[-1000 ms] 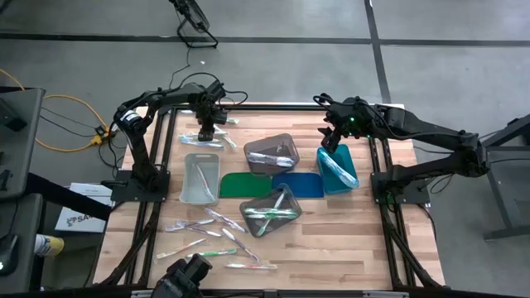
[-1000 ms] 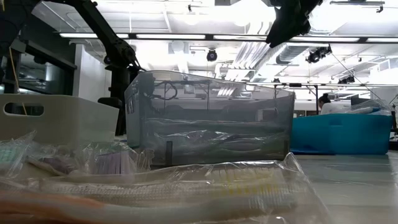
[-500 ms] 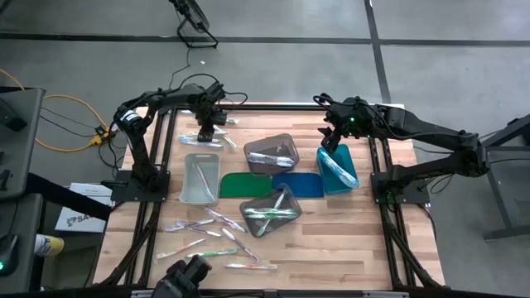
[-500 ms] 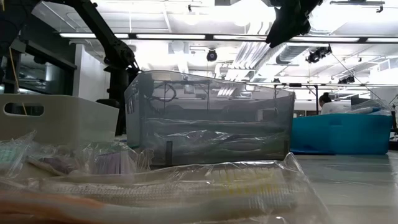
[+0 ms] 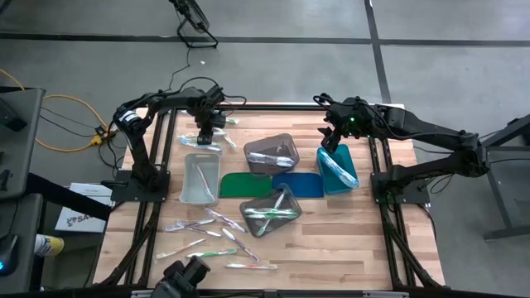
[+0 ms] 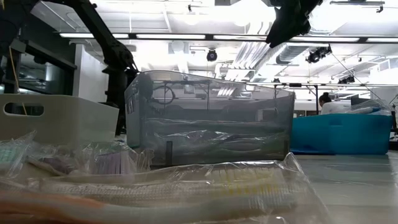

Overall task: Pick & Place Toothbrushes
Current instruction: Put the orange toothbrush into the gray bin

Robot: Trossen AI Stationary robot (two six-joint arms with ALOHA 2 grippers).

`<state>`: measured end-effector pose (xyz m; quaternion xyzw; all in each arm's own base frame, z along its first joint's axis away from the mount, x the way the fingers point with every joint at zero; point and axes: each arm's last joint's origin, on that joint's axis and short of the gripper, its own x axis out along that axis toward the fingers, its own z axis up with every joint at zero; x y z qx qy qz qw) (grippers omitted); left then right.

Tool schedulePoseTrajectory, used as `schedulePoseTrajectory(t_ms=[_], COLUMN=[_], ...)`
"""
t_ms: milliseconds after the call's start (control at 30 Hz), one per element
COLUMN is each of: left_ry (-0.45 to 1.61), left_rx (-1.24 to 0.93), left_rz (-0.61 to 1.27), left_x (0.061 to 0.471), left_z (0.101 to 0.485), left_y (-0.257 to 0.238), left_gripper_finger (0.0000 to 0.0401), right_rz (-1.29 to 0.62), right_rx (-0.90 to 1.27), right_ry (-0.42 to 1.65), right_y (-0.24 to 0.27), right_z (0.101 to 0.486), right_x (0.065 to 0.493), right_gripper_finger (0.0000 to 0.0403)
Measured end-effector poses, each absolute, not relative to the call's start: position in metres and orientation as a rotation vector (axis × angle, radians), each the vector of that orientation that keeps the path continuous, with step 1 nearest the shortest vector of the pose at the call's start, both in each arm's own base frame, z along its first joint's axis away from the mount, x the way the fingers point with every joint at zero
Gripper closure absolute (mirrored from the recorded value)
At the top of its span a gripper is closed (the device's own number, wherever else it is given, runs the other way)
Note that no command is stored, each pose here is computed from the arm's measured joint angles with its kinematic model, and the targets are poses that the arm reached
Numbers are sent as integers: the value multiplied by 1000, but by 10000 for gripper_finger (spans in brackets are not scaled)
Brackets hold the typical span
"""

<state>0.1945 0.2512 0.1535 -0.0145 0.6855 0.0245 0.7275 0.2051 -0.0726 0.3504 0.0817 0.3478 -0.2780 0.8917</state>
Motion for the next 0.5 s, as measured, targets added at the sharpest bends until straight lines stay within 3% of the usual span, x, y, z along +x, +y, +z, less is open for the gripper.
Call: schedulePoseTrajectory(t_ms=[167, 500], left_ry=[1509, 1578], left_rx=[-12, 41], left_rz=[72, -71], left_x=[197, 200], left_z=[159, 198], left_y=[256, 260], left_gripper_finger=[373, 388], right_rz=[-575, -573], right_rx=[170, 171], right_ry=[722, 722], right_y=[-72, -72], right_z=[350, 350], right_x=[205, 205], right_gripper_finger=[222, 222])
